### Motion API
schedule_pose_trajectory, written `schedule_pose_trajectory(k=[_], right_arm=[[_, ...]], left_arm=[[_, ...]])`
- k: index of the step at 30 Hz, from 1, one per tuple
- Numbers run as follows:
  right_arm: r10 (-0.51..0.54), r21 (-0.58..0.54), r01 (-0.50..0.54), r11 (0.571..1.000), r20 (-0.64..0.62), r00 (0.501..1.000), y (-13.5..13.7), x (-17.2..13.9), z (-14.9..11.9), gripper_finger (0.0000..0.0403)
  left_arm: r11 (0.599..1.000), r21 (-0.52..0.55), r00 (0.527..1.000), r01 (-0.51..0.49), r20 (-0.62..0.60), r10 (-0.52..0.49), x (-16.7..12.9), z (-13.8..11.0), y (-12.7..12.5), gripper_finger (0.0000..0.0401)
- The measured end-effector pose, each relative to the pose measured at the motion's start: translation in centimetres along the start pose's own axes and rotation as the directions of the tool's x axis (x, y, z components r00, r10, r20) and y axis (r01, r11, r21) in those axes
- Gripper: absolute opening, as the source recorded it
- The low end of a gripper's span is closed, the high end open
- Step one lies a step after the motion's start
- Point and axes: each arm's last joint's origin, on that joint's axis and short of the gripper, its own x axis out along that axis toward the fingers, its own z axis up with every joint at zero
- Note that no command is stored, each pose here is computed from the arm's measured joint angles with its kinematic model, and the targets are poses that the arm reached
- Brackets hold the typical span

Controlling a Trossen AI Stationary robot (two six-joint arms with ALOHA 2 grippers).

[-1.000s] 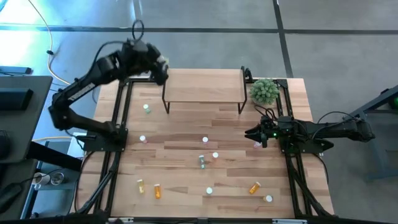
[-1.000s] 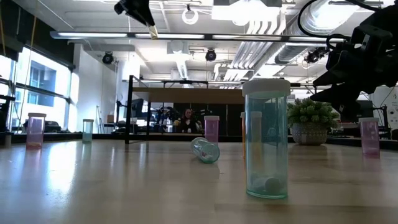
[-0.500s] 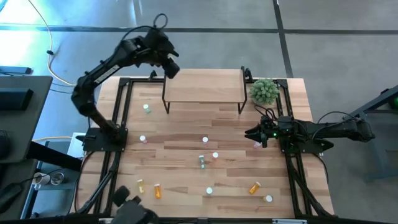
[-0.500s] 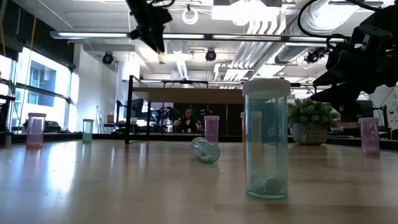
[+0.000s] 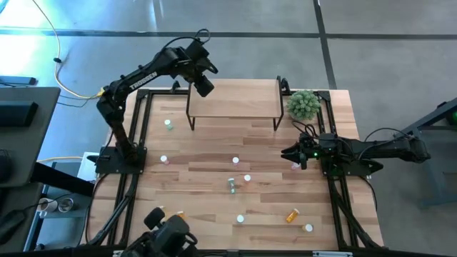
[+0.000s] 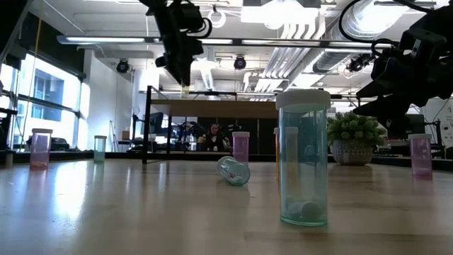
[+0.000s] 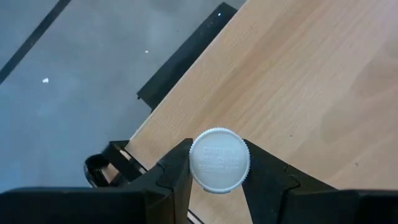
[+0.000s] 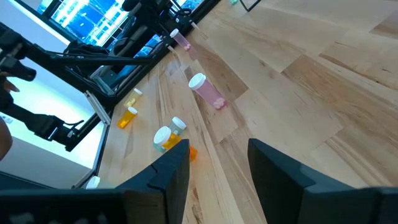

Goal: Pick and place medicine bottles onto shelf by color
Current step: Put the top left yellow pill bottle on the shelf

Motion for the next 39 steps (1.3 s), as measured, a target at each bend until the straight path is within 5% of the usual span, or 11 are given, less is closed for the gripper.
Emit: schedule_pose_trajectory(k=[19,39], right_arm=[[0.000,0.000,0.000,1.000,0.000,1.000,0.0,0.0,0.0,0.0154],[0.000,0.000,0.000,1.000,0.000,1.000,0.0,0.0,0.0,0.0154]], left_arm=[[0.985,-0.174,0.998,-0.009,-0.055,-0.001,2.3,0.1,1.0,0.0109],[0.973,-0.231,0.997,-0.002,-0.079,-0.016,2.3,-0.1,1.0,0.0109]])
